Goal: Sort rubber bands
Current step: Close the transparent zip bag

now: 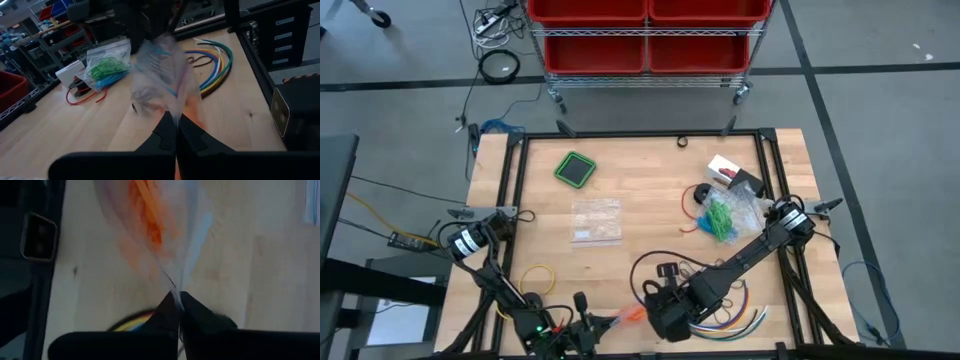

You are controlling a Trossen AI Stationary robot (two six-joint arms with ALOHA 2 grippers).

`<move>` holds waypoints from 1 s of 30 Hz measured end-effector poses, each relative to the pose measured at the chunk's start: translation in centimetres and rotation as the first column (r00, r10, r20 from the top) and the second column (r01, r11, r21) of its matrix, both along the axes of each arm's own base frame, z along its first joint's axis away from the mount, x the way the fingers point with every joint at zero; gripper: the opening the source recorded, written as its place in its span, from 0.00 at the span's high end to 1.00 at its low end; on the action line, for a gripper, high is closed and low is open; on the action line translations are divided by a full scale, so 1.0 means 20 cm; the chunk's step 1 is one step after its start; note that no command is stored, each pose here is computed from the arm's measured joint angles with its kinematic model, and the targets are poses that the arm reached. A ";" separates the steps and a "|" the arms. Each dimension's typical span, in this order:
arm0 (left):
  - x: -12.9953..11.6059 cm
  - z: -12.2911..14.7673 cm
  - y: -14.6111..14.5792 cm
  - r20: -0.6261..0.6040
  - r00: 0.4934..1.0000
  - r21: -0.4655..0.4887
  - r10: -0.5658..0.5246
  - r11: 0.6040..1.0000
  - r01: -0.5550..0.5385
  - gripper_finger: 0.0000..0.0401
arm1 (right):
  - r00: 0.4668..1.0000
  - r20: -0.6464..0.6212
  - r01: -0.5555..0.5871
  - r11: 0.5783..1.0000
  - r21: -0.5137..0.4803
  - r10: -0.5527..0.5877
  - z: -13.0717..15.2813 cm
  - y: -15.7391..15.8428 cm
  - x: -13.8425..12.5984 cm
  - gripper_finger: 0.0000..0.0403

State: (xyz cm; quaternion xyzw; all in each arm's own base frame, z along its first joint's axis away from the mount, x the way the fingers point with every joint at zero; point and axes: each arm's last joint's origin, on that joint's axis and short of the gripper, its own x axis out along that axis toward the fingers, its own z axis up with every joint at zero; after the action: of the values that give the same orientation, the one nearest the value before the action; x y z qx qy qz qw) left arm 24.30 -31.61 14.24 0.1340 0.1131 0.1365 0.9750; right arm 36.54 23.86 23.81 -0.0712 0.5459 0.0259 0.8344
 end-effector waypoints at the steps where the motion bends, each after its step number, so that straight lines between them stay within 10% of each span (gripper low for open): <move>1: 0.00 0.00 0.00 -0.002 1.000 0.002 0.000 1.000 0.000 1.00 | 1.000 -0.011 0.005 1.000 -0.005 -0.005 0.00 0.00 -0.01 1.00; 17: 0.00 -0.02 -0.01 -0.061 0.995 -0.013 -0.082 0.997 0.082 0.98 | 0.999 -0.030 0.024 1.000 -0.010 -0.024 0.04 0.00 -0.02 1.00; 30: 0.01 0.02 -0.02 0.029 0.999 -0.077 -0.028 0.997 0.030 0.60 | 0.998 -0.059 0.012 1.000 -0.005 -0.012 0.08 0.02 -0.05 1.00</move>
State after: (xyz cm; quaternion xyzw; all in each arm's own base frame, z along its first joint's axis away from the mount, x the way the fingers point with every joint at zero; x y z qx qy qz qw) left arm 24.57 -31.91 14.72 0.0957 0.1027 0.1195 0.9829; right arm 35.57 24.22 25.40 -0.0692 0.5708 0.0215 0.8179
